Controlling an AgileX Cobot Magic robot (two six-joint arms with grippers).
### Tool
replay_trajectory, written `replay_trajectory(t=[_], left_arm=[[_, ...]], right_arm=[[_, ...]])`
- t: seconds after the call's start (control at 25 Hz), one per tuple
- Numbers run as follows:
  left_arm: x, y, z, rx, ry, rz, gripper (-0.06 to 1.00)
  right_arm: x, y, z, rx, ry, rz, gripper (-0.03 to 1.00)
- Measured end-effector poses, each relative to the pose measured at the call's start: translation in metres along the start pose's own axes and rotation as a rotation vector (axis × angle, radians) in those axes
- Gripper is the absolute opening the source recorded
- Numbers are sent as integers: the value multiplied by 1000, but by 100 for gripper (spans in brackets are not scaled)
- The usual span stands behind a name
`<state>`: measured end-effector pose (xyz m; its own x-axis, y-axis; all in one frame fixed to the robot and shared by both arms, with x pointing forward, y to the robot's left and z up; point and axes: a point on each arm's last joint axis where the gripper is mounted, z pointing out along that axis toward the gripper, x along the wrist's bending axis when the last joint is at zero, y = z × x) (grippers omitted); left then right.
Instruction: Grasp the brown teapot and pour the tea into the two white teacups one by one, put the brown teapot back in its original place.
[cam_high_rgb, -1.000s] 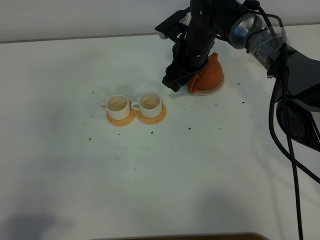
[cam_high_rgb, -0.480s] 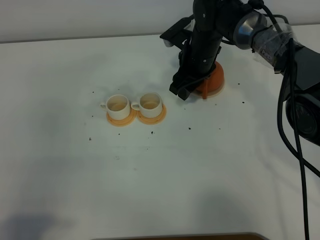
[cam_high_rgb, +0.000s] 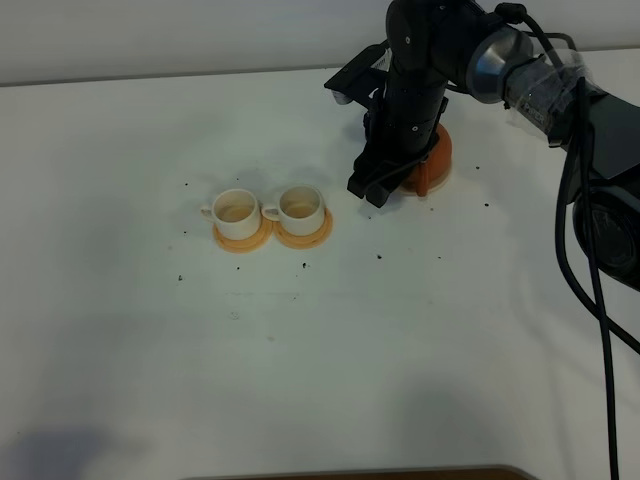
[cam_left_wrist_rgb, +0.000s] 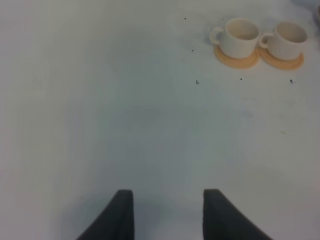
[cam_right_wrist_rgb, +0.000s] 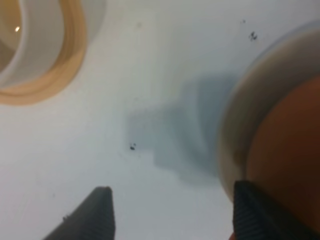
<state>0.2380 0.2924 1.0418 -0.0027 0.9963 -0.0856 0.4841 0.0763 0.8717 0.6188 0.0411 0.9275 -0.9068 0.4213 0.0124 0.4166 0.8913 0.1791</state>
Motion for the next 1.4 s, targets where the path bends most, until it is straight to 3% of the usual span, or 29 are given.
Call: replay_trajectory(t=[0.96,1.12,1.4], left_arm=[[0,0,0,0,0,-1,37],[0,0,0,0,0,-1,37],[0,0,0,0,0,-1,37]], right_arm=[[5,-23,13,111,16,4,54],[9,-20,-1,73,23,27,54],[13,-15,-65,-28,-90,146,52]])
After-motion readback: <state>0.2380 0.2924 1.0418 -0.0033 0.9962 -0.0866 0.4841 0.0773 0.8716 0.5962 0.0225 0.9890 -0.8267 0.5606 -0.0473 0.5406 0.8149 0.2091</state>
